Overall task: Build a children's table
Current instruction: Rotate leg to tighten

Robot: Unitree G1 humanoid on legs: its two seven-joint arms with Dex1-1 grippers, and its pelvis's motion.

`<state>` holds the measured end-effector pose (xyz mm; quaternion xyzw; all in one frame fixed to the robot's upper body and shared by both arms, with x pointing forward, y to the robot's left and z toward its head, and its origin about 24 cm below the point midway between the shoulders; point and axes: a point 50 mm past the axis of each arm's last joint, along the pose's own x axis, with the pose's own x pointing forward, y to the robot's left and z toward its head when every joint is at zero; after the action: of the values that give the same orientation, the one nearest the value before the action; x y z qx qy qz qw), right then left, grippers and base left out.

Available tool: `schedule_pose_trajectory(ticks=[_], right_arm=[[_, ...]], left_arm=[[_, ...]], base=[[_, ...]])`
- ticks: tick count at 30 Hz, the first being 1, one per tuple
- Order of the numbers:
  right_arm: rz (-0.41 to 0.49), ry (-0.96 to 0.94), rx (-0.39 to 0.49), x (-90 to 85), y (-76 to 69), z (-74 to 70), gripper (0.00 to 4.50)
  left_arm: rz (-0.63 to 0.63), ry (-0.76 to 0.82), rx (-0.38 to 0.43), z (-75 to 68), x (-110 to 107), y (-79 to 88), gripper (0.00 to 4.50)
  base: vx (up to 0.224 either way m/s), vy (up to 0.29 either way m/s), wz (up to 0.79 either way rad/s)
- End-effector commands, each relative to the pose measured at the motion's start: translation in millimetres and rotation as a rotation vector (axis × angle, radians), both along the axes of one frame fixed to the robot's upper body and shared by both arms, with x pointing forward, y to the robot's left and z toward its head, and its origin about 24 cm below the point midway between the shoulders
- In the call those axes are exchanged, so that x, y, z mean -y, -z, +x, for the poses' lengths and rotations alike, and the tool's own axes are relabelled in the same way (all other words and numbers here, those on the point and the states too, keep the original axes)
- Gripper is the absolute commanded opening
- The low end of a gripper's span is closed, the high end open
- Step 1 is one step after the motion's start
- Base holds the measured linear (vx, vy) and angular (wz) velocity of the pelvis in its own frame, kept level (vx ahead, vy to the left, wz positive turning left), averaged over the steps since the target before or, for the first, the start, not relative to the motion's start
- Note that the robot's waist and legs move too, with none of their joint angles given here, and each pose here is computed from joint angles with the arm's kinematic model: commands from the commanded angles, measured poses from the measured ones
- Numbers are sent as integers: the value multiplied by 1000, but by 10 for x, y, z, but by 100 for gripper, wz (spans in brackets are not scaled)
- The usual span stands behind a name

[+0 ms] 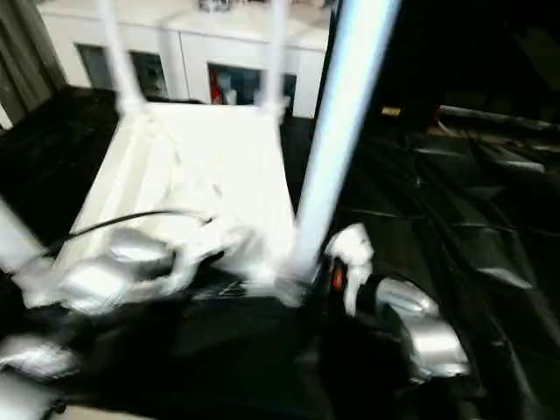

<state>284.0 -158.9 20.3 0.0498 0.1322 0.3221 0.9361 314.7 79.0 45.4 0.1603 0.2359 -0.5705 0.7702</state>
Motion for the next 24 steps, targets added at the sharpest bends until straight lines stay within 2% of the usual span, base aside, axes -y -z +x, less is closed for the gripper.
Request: schedule_pose_trajectory(ticks=[1, 3, 5, 7, 10, 11, 13, 15, 17, 21, 24], right_arm=[[-4, 67, -53, -112, 98, -8, 273], [-3, 99, -54, -180, 103, 6, 273], [-37, 126, -54, -343, 116, 27, 273], [-85, 73, -16, -529, 97, 25, 273], [-100, -4, 27, -619, 60, -3, 273], [-57, -11, 26, -591, 32, -4, 307], [-14, -28, 8, -529, 7, -1, 342], [-21, -49, 4, -495, 0, -3, 342], [-29, -85, -3, -458, -12, -14, 376], [-37, -208, -30, -308, -77, -67, 376], [-99, -314, -3, -135, -139, -115, 376]], left_arm=[[-27, -124, -26, 14, 100, 126, 0], [-24, -159, -13, 45, 174, 125, 0], [-14, -197, 25, 93, 332, 104, 0], [-5, -187, 57, 109, 452, 79, 0], [-9, -154, 59, 97, 489, 68, 0], [-9, -131, 55, 89, 466, 70, 0], [-35, -101, 35, 71, 424, 64, 0], [-59, -96, 22, 69, 405, 54, 0], [-85, -81, 8, 60, 376, 40, 0], [-73, 24, -17, 5, 202, 60, 0], [-96, 177, -40, -113, 63, 44, 0]], base=[[0, 0, 0], [0, 0, 0], [0, 0, 0], [0, 0, 0], [0, 0, 0], [0, 0, 0], [0, 0, 0], [0, 0, 0], [0, 0, 0], [0, 0, 0], [0, 0, 0]])
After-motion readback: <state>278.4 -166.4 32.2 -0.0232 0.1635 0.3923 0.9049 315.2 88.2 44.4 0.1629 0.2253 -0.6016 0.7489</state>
